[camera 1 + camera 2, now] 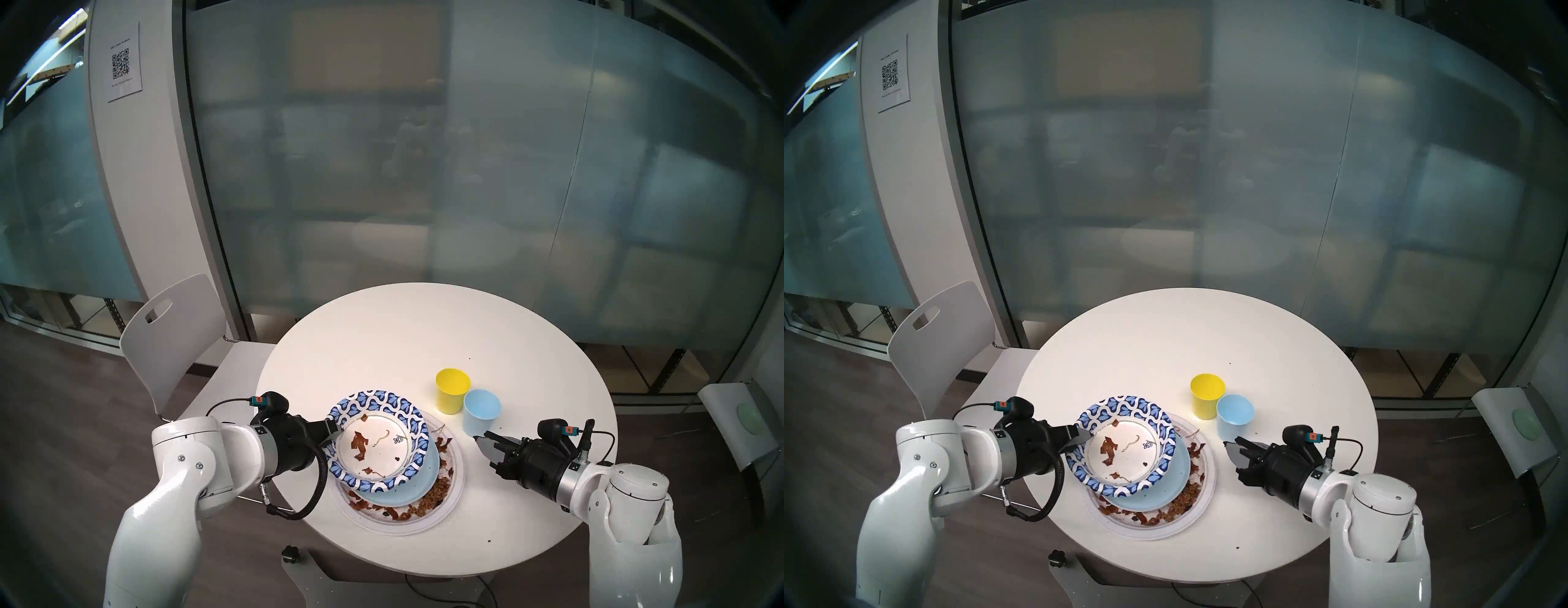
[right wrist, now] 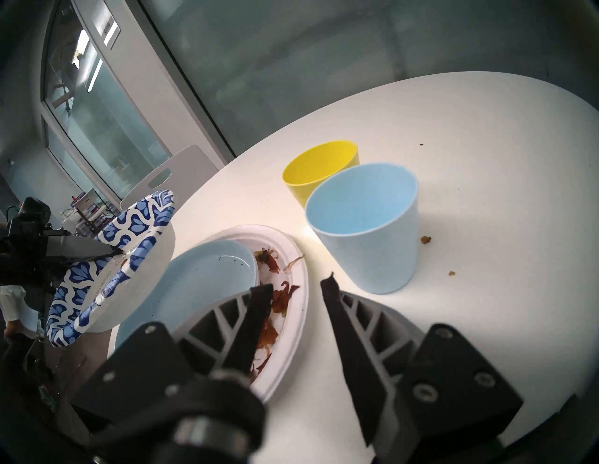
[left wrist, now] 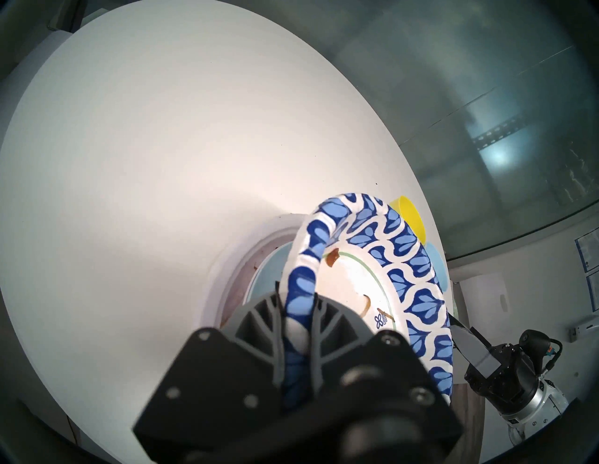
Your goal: Stack the plates into one stack
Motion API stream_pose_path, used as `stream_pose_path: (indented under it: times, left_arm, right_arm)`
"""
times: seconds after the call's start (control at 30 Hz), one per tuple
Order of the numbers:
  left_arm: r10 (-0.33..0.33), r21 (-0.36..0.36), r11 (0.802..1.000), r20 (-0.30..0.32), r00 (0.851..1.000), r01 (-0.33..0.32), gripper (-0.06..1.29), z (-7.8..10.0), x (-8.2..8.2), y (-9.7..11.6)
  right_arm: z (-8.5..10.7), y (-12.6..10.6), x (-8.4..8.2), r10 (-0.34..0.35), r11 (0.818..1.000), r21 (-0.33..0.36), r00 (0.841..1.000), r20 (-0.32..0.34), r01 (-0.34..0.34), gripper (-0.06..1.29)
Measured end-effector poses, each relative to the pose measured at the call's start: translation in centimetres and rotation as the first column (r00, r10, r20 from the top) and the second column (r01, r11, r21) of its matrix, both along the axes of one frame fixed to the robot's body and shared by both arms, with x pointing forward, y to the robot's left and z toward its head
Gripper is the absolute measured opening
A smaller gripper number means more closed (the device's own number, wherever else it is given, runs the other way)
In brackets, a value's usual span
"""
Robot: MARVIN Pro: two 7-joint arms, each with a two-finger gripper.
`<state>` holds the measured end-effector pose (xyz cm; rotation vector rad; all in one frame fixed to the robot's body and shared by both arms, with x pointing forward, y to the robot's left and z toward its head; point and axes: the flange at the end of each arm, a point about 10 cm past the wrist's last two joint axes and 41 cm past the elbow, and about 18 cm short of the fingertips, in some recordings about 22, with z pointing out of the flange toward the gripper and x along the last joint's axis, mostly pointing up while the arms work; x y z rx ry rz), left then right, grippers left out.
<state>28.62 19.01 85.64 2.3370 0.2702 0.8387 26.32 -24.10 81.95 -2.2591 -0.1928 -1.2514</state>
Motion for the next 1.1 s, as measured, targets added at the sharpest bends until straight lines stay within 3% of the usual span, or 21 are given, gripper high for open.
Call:
stream_pose_path:
  times: [0.73, 1.1]
  left_arm:
    - [-0.013, 0.084, 0.996, 0.053, 0.999, 0.008, 0.1, -1.0, -0.4, -3.1]
    - [-0.004, 0.116, 0.993, 0.069, 0.998, -0.004, 0.11, -1.5, -0.2, -3.7]
  right_arm:
    - [0.1, -1.0, -1.5, -0.04, 0.999, 0.011, 0.999, 0.006, 0.04, 0.6]
    - [0.3, -1.1, -1.7, -0.038, 0.999, 0.016, 0.999, 0.01, 0.038, 0.64]
